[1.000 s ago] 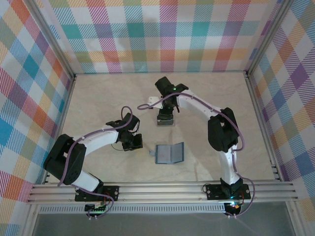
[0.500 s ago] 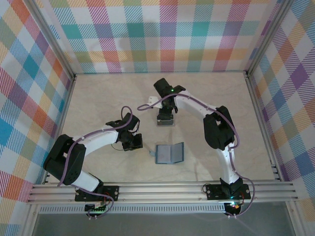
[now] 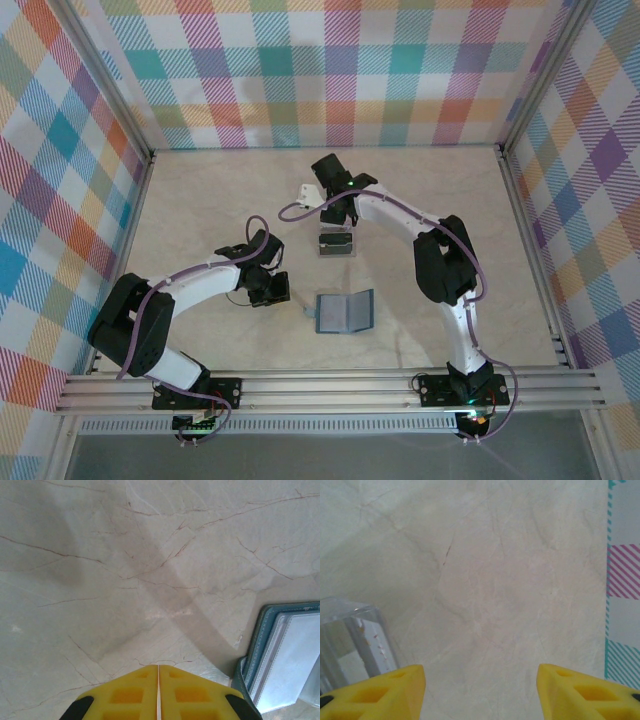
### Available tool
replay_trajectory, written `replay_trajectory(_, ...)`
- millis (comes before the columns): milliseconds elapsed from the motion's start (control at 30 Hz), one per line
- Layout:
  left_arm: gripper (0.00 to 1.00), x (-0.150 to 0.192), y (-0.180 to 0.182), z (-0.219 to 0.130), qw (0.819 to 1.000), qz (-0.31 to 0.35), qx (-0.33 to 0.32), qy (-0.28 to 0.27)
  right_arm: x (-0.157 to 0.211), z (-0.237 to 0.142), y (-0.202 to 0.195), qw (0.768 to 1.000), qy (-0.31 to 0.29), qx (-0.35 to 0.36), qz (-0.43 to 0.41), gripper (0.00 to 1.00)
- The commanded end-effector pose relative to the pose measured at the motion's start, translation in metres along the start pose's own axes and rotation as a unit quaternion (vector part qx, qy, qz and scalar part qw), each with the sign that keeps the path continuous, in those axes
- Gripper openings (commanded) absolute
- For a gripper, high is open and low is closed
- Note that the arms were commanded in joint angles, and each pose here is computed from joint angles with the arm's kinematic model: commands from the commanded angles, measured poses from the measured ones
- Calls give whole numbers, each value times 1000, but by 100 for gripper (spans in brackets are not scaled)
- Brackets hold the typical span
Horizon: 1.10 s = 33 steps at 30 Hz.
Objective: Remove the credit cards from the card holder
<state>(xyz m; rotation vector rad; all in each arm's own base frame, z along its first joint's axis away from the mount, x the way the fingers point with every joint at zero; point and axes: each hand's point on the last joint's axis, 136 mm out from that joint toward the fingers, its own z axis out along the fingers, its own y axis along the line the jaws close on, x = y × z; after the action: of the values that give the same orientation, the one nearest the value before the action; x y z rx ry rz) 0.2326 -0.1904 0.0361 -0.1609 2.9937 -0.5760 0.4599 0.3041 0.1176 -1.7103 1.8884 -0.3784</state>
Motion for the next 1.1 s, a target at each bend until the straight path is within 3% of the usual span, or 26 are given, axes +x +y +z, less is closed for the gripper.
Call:
replay_trajectory(0, 10, 3, 5, -5, 1000, -4, -2, 3, -4, -4, -10, 1000, -11, 16, 13, 61)
replay_trajectory(567, 10, 4, 6, -5, 1000, -5, -2, 3, 8, 17, 37, 997, 3, -75, 1, 60)
replay_trajectory(933, 10, 1, -2, -10, 1000, -4, 11, -2, -10, -30, -4, 997, -41, -12, 57, 61)
replay_trajectory(1067, 10, -1, -10, -13, 1000, -2, 30, -4, -11, -49, 4, 988, -49, -47, 139, 62)
